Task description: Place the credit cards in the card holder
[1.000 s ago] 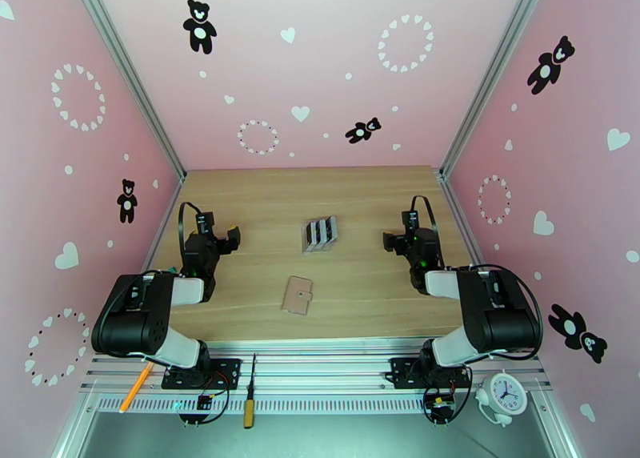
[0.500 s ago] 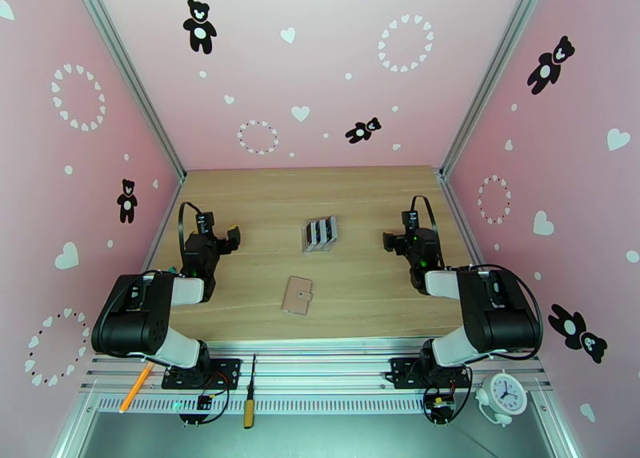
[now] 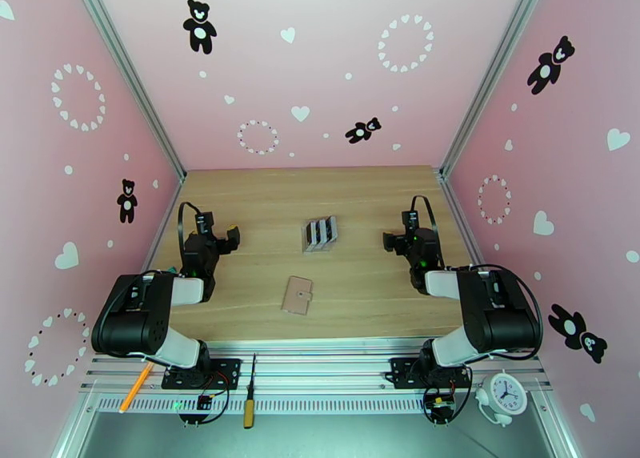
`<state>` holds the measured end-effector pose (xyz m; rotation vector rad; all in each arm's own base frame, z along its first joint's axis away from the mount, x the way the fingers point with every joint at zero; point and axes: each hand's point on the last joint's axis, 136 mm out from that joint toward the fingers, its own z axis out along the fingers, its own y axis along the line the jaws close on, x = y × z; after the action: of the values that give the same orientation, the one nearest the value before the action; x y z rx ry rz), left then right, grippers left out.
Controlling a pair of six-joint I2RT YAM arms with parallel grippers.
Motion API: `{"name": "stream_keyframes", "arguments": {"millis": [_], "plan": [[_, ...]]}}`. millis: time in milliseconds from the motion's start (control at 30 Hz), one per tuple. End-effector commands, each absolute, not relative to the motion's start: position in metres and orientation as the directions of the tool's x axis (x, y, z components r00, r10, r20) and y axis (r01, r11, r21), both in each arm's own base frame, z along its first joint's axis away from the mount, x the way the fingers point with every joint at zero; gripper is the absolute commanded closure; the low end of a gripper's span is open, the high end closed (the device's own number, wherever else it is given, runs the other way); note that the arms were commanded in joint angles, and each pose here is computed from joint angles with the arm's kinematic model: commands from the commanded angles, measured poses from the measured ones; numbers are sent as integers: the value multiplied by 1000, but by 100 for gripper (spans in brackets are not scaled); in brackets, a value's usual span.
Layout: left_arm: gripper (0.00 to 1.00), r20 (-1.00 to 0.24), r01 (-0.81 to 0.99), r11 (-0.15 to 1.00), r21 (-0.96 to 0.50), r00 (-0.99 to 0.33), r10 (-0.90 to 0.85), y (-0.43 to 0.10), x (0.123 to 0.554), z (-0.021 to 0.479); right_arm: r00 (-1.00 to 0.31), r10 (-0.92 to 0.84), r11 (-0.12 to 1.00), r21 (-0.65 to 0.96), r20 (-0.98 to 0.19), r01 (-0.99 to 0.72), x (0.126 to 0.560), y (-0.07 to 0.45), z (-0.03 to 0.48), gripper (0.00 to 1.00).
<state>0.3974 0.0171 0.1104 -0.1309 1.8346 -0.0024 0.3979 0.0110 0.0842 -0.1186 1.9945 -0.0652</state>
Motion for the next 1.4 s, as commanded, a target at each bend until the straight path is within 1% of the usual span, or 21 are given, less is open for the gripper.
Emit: {"name": "stream_keyframes", "arguments": {"millis": [0, 200, 333, 467, 600, 700, 767, 867, 933, 1000, 1100, 1200, 1367], "plan": [[2, -960, -81, 994, -76, -262, -94, 17, 400, 112, -399, -110, 994, -96, -910, -55, 399, 12, 86, 1], [2, -969, -120, 990, -67, -229, -94, 21, 393, 121, -393, -112, 994, -100, -912, -53, 397, 12, 87, 1], [2, -978, -153, 988, -35, -197, -65, 21, 384, 135, -398, -106, 994, -111, -911, -11, 397, 7, 93, 1], [2, -974, -218, 976, 14, -222, -35, 18, 368, 152, -425, -133, 982, -178, -895, 67, 392, 3, 108, 1], [2, -988, -265, 964, 16, -152, -25, 14, 349, 180, -453, -122, 963, -216, -883, 161, 386, -1, 124, 1], [2, -991, -275, 961, -21, -118, -55, 7, 340, 198, -464, -57, 946, -197, -884, 258, 381, -9, 138, 1], [2, -986, -298, 951, -80, -118, -120, 6, 336, 203, -465, -4, 926, -179, -885, 334, 375, -15, 153, 1], [2, -964, -298, 938, -180, -136, -229, 0, 333, 205, -460, 115, 907, -96, -881, 410, 368, -20, 174, 1], [2, -944, -286, 926, -246, -143, -296, -5, 330, 208, -466, 135, 916, -69, -874, 395, 367, -14, 189, 1], [2, -924, -262, 918, -297, -165, -346, -11, 327, 211, -458, 180, 906, -34, -870, 421, 360, -15, 205, 1], [2, -901, -203, 923, -326, -229, -369, -27, 326, 211, -448, 173, 927, -9, -877, 376, 357, -7, 219, 1], [2, -868, -147, 919, -365, -302, -393, -46, 326, 206, -463, 114, 954, -34, -879, 299, 353, 13, 229, 1], [2, -795, -38, 903, -428, -459, -396, -87, 318, 185, -547, -29, 980, -133, -837, 151, 339, 67, 229, 1]]}}
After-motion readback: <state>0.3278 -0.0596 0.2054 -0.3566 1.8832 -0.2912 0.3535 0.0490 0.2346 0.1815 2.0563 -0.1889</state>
